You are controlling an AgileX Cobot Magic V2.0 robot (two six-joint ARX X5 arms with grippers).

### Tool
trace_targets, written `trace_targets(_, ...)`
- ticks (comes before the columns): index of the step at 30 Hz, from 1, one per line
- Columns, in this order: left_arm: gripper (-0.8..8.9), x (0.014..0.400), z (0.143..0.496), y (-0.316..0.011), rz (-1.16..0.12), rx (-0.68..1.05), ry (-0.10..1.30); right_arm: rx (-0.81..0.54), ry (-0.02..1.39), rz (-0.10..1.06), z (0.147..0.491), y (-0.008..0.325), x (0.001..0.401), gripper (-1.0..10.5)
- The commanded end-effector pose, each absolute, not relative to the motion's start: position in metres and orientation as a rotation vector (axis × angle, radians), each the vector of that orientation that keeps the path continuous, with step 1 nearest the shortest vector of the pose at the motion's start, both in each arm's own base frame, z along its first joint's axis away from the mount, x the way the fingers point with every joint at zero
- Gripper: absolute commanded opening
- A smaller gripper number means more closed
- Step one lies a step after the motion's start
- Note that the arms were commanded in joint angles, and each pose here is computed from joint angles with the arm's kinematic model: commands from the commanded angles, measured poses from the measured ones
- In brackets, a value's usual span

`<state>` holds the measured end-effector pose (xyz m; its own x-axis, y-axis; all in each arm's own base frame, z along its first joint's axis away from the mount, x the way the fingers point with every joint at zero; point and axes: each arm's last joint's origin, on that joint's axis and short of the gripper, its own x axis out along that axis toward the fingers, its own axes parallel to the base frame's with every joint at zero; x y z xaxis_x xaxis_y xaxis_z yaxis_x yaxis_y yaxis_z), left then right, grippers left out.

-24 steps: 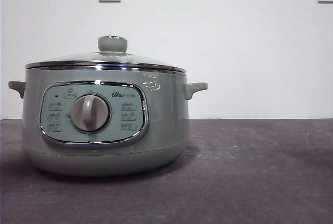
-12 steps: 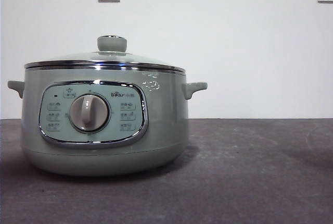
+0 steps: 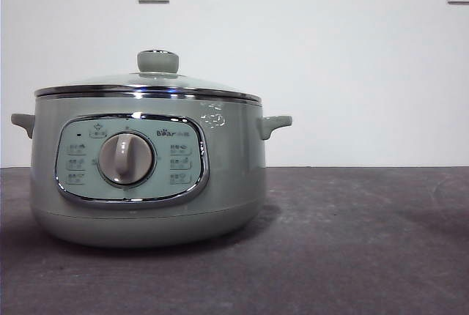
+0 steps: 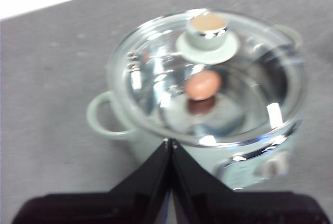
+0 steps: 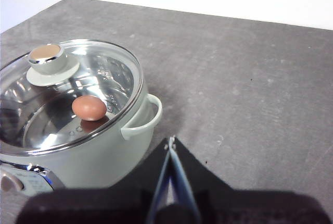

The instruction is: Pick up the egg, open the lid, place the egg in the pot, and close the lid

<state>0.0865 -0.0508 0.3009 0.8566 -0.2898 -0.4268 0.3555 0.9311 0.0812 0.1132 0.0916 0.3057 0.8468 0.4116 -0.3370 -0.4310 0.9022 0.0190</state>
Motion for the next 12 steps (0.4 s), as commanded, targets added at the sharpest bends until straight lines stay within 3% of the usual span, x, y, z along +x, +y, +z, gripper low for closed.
trace_targets(1,-0.03,0.082,0.303,-0.042,-0.299,0.16,0.355,-0.049,0.345,0.443,0.305,0.092,0.113,0.0)
trace_targets(6,-0.03,0.08,0.288,-0.027,-0.226,0.076,0.209,-0.049,0.345,0.443,0.305,0.092,0.113,0.0)
trace_targets(12,-0.03,0.087,0.24,-0.015,-0.115,0.053,0.089,-0.049,0.345,0.442,0.305,0.092,0.113,0.0)
